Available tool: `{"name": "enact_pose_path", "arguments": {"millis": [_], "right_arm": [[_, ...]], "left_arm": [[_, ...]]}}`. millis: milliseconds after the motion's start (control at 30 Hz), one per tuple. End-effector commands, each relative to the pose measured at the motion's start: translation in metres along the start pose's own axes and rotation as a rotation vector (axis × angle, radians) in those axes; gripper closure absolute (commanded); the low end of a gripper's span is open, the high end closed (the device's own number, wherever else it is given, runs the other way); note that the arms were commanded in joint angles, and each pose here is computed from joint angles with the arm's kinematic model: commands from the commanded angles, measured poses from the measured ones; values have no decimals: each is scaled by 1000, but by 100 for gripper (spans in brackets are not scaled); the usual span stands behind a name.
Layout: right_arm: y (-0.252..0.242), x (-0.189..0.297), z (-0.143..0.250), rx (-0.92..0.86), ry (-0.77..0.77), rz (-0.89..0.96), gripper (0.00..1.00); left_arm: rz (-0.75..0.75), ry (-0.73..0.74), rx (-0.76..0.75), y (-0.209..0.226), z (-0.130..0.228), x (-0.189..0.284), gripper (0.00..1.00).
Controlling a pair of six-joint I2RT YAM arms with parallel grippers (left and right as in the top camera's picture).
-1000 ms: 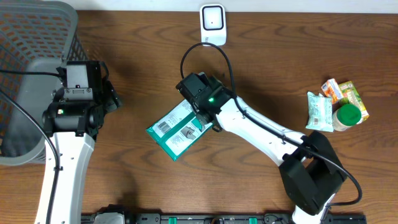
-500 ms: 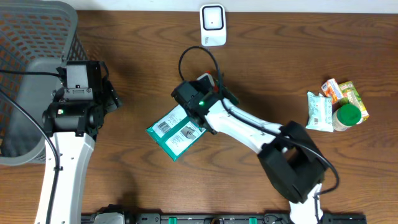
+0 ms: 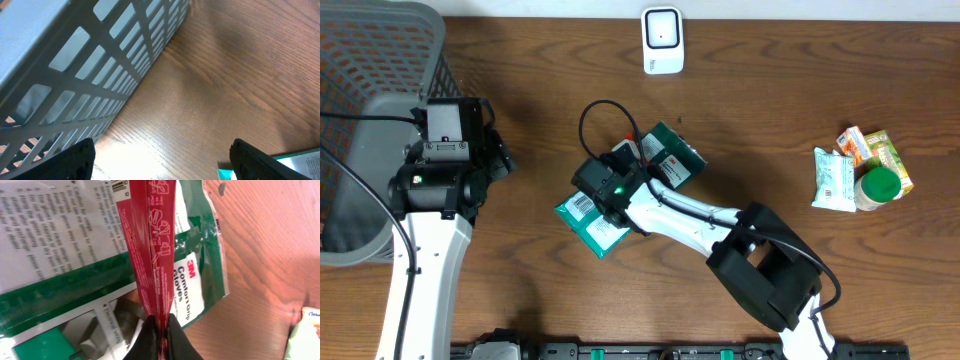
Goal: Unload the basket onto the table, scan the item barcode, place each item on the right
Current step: 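Lower the right gripper and grasp the red strip on the glove packs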
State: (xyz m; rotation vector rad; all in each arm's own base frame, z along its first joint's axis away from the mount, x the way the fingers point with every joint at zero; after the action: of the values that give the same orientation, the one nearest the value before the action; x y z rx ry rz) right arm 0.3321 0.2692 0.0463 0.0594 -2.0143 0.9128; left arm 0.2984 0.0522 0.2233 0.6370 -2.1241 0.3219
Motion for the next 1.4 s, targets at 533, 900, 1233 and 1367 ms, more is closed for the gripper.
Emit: {"name": "enact_pose_path", "arguments": {"millis": [533, 900, 1233, 1367], "right_arm": [[-5, -3, -1, -75, -14, 62, 99], [38, 1, 8, -117, 62, -218, 97], [54, 6, 12, -116, 96, -328, 68], [52, 7, 8, -99, 83, -331, 60]], "left_arm": [[-9, -16, 0, 3, -5, 3, 13], [-9, -16, 0, 3, -5, 3, 13], [-9, -16, 0, 3, -5, 3, 13], [-9, -16, -1, 3, -5, 3, 13]]}}
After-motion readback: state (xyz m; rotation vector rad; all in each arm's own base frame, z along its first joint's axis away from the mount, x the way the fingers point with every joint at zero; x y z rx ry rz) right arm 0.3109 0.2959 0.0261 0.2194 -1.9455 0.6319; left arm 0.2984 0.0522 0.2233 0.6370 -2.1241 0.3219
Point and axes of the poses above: each gripper's point midway between its finger pads, its own x axis back along the fingers, its own y axis along the line the jaws close on, z = x × y, the point moved 2 cm from there along x, back along the fingers, and after that the axes turned 4 degrees about x, right-handed, at the moved point
